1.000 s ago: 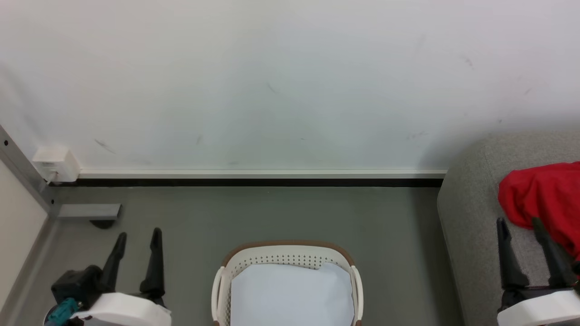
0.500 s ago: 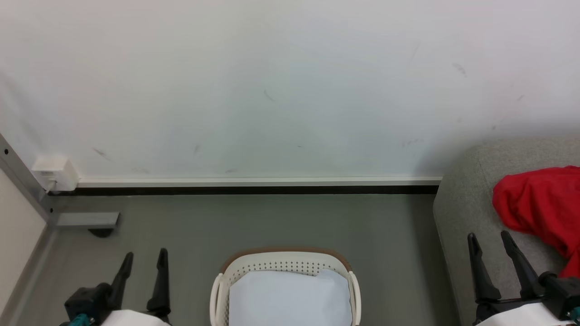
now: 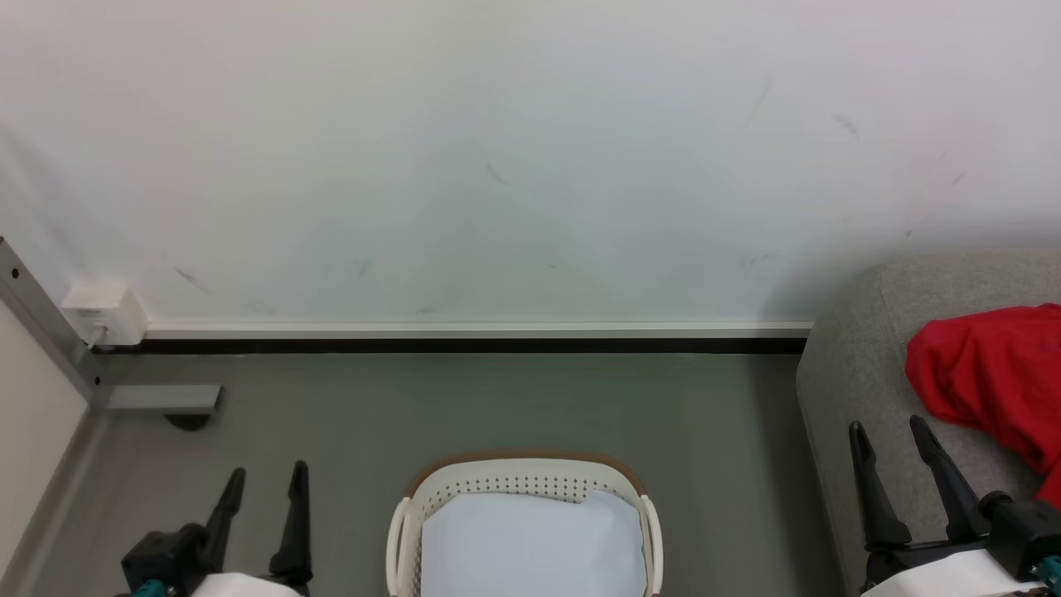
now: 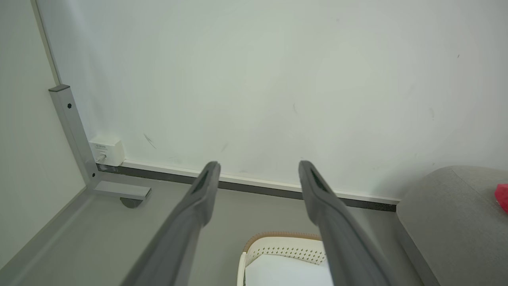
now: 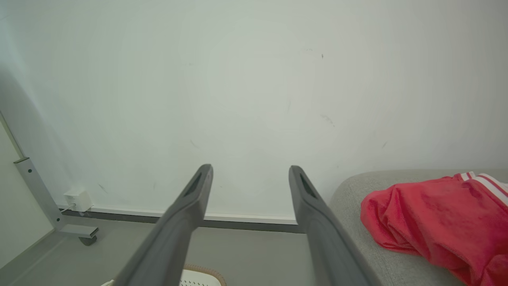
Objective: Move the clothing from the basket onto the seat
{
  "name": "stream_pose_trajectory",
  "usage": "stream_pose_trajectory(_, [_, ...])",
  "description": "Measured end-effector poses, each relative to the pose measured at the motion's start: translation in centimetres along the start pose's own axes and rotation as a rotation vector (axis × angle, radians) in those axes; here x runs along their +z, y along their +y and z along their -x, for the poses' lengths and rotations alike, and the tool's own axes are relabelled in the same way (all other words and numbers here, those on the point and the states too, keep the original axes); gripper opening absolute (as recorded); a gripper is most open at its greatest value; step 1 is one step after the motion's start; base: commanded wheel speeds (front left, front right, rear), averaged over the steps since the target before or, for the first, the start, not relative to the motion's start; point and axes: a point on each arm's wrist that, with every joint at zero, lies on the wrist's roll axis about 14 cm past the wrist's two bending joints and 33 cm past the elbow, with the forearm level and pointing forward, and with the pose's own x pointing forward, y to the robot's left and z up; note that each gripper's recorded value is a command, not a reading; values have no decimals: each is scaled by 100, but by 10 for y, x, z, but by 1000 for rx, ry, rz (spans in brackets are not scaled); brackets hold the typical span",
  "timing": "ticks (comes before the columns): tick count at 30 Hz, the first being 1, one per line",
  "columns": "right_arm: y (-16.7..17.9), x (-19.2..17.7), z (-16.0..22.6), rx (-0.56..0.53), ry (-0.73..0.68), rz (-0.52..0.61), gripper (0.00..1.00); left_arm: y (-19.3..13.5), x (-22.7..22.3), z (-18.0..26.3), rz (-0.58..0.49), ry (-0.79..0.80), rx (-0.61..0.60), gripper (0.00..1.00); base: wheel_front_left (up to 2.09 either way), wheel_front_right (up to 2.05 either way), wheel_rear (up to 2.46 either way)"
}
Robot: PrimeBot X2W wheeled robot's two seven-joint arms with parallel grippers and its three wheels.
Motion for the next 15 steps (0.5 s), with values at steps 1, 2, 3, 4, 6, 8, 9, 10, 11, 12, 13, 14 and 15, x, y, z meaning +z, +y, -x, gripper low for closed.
stream_pose_trajectory(1, [0,-1,0,1,3,0,100,0,0,0,-2,1,-1,100,0,0,0])
stream_pose_trajectory(2, [1,-2,0,2,6,0,100,0,0,0,-7,1,-3,100,0,0,0])
stream_pose_trajectory(3, [1,-2,0,4,7,-1,100,0,-1,0,-8,2,-2,100,0,0,0])
stream_pose_trajectory(4, [1,-2,-1,5,8,-2,100,0,-1,0,-6,2,-2,100,0,0,0])
stream_pose_trajectory(6, [1,-2,-2,7,8,-2,100,0,-1,0,-7,2,0,100,0,0,0])
stream_pose_trajectory(8, [2,-3,-2,9,9,-3,100,0,-1,-1,-4,3,0,100,0,0,0])
stream_pose_trajectory(9, [2,-3,-2,10,9,-3,100,0,-1,-1,-5,3,-1,100,0,0,0])
stream_pose_trajectory(10, [3,-3,-2,11,9,-3,100,0,-2,-1,-6,3,-2,100,0,0,0])
stream_pose_trajectory(11, [3,-3,-3,12,9,-4,100,0,-2,-1,-5,2,-2,100,0,0,0])
stream_pose_trajectory(12, [3,-3,-3,13,10,-4,100,-1,-2,-1,-5,3,-3,100,0,0,0])
stream_pose_trajectory(13, [4,-3,-3,14,12,-5,100,-1,-2,-1,-7,4,-3,100,0,0,0])
stream_pose_trajectory(14, [4,-4,-3,15,13,-7,100,0,-2,-1,-8,4,-3,100,0,0,0])
stream_pose_trajectory(15, [5,-4,-3,16,13,-7,100,-1,-2,-1,-8,5,-4,100,0,0,0])
